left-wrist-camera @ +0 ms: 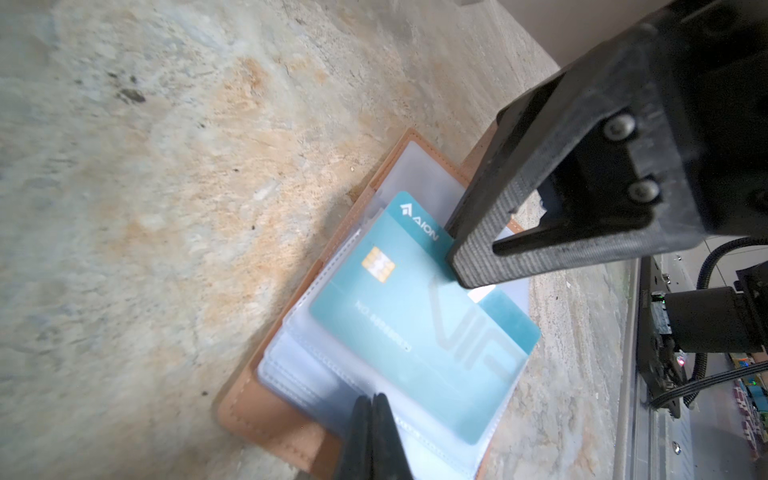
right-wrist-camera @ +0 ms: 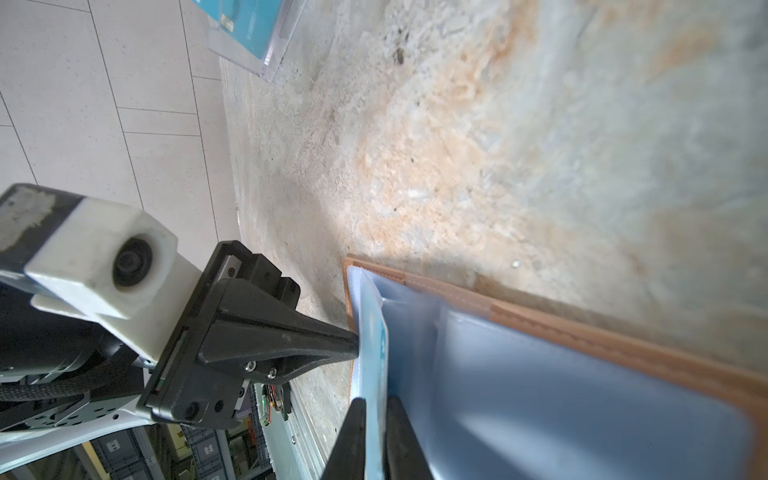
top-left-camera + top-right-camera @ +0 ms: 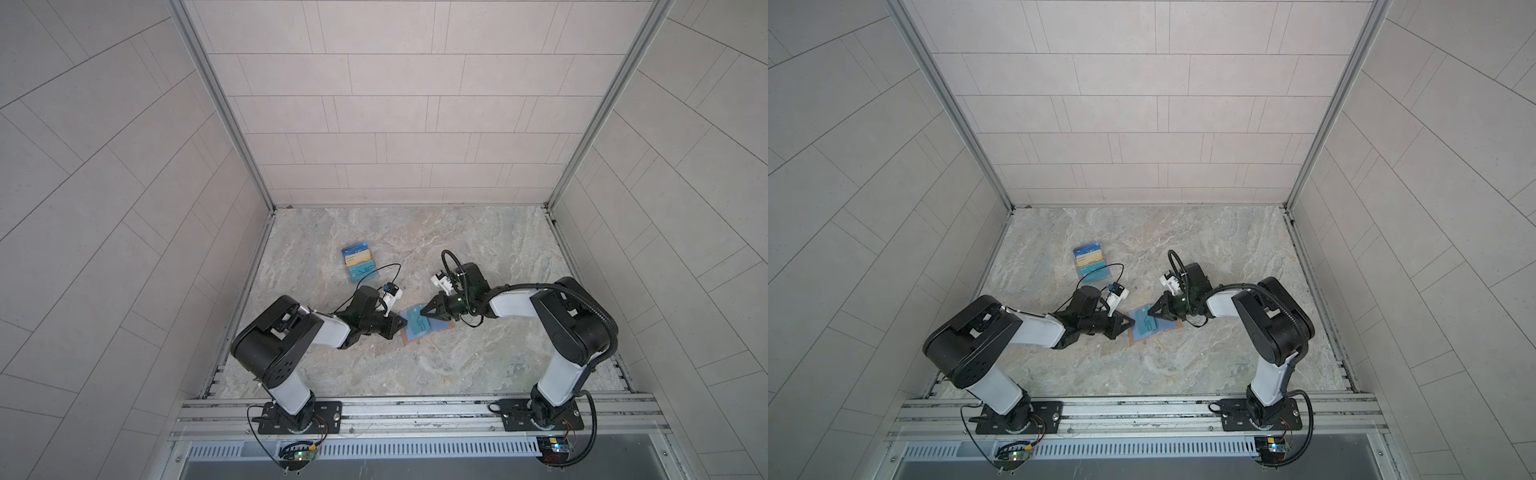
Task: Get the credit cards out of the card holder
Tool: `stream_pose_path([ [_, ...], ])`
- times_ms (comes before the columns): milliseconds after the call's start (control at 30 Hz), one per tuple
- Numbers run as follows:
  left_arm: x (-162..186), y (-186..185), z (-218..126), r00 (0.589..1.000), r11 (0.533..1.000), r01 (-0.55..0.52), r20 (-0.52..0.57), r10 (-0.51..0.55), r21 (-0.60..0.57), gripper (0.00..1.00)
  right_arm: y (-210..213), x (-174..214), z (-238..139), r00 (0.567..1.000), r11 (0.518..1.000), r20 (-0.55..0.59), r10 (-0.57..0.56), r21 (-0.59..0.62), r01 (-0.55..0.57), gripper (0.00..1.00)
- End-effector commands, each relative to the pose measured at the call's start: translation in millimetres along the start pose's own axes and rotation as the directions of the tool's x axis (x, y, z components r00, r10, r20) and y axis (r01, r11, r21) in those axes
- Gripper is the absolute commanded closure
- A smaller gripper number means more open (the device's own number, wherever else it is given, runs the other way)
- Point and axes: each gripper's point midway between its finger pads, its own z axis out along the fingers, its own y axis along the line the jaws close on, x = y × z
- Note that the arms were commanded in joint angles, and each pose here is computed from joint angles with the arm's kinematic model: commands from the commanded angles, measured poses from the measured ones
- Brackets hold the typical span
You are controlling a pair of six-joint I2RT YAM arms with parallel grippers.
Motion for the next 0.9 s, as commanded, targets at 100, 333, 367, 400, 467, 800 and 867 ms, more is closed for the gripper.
stream_pose_path([
  [100, 47.7, 17.8, 1.7, 0.985, 0.995, 0.055, -0.156, -0.067, -0.080, 1.00, 6.9, -1.7, -10.5, 1.000, 1.000, 0.017, -0.025, -0.012, 0.026, 0.92],
  [333, 48.0, 17.7, 0.6, 0.986, 0.995, 0.052, -0.156, -0.065, -0.082, 1.00, -3.7, -1.0, -32.7, 0.999, 0.995, 0.025, -0.048, 0.086, 0.046, 0.97],
  [367, 47.5, 18.1, 0.1, 0.986, 0.995, 0.052, -0.153, -0.065, -0.084, 1.00, -4.9, -1.0, -37.9, 0.998, 0.993, 0.029, -0.053, 0.106, 0.050, 0.97],
  [400, 47.0, 17.0, -0.3, 0.987, 0.995, 0.049, -0.151, -0.061, -0.082, 1.00, -7.2, -0.9, -43.9, 0.998, 0.989, 0.034, -0.059, 0.135, 0.053, 0.98],
  [467, 43.6, 15.4, -2.0, 0.989, 0.996, 0.045, -0.138, -0.056, -0.079, 0.98, -10.5, -0.5, -56.4, 0.996, 0.977, 0.043, -0.078, 0.202, 0.068, 0.99],
  [800, -15.7, -30.5, -31.4, 1.000, 0.999, -0.027, 0.007, 0.026, 0.030, 0.54, 49.4, 3.4, -95.4, 0.961, 0.962, 0.113, -0.253, 0.136, 0.237, 1.00],
  [867, -30.4, -48.9, -39.6, 0.999, 0.995, -0.040, 0.029, 0.038, 0.092, 0.49, 61.2, 7.5, -96.9, 0.956, 0.960, 0.101, -0.275, 0.087, 0.267, 1.00],
])
